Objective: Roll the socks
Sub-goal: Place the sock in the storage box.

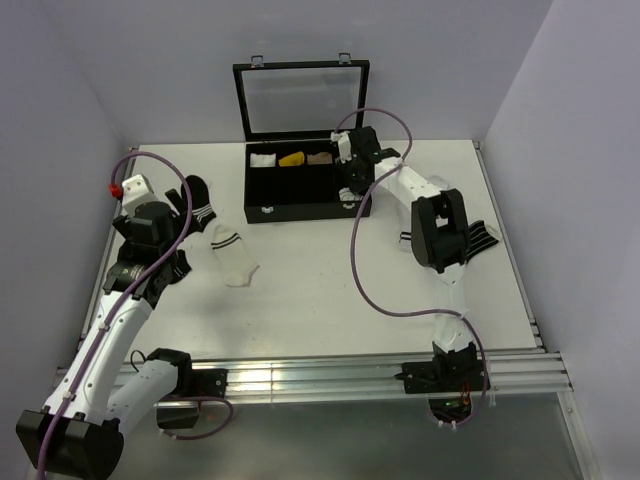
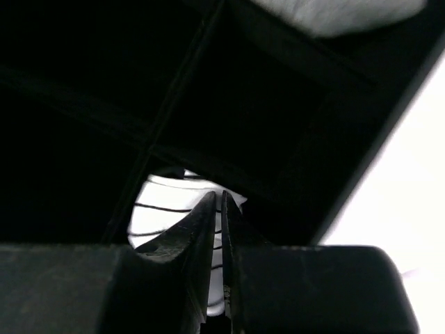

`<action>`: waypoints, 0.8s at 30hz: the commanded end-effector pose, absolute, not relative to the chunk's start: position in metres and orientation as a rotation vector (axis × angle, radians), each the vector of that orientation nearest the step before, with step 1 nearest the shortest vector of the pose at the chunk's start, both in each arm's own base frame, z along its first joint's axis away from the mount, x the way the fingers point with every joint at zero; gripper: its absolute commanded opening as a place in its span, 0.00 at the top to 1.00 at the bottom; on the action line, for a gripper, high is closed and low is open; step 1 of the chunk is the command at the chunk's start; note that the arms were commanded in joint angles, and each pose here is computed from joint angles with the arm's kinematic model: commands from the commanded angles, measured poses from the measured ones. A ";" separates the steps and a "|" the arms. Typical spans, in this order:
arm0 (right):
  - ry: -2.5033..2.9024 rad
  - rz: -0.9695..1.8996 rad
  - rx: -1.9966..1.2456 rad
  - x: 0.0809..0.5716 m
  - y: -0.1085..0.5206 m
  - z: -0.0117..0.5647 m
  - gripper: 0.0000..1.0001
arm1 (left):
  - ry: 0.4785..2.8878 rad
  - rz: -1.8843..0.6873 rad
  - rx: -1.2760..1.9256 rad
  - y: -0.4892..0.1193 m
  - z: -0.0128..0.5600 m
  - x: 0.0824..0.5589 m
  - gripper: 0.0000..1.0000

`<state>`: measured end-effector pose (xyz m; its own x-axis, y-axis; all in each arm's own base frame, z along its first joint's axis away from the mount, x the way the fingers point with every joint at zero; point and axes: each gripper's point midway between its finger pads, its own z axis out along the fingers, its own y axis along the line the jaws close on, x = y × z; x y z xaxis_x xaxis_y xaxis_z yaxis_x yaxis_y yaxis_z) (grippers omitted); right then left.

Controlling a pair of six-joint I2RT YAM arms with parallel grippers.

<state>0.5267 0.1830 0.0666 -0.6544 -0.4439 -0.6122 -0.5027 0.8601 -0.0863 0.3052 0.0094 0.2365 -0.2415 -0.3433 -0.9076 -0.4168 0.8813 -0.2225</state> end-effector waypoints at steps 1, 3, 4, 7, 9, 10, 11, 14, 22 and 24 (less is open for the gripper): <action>2.393 0.131 -0.689 0.530 0.184 0.067 0.86 | 1.819 0.050 -0.557 0.008 0.245 0.306 0.09; 2.406 0.133 -0.705 0.524 0.183 0.066 0.86 | 1.823 0.051 -0.555 0.008 0.244 0.306 0.09; 2.408 0.148 -0.723 0.522 0.184 0.064 0.86 | 1.821 0.045 -0.552 0.007 0.245 0.306 0.09; 2.414 0.127 -0.711 0.520 0.181 0.071 0.86 | 1.823 0.044 -0.551 0.007 0.245 0.306 0.09; 2.367 0.122 -0.693 0.521 0.180 0.092 0.85 | 1.822 0.046 -0.556 0.007 0.245 0.306 0.09; 2.348 0.123 -0.682 0.522 0.180 0.101 0.81 | 1.821 0.045 -0.556 0.007 0.245 0.306 0.09; 2.328 0.123 -0.666 0.522 0.180 0.110 0.80 | 1.821 0.047 -0.556 0.008 0.245 0.306 0.09; 2.267 0.118 -0.635 0.520 0.177 0.145 0.77 | 1.818 0.043 -0.556 0.008 0.246 0.306 0.09; 2.340 0.088 -0.616 0.498 0.166 0.139 0.75 | 1.804 0.034 -0.557 0.007 0.250 0.304 0.09; 2.374 0.087 -0.620 0.495 0.165 0.125 0.76 | 1.804 0.035 -0.560 0.008 0.250 0.303 0.09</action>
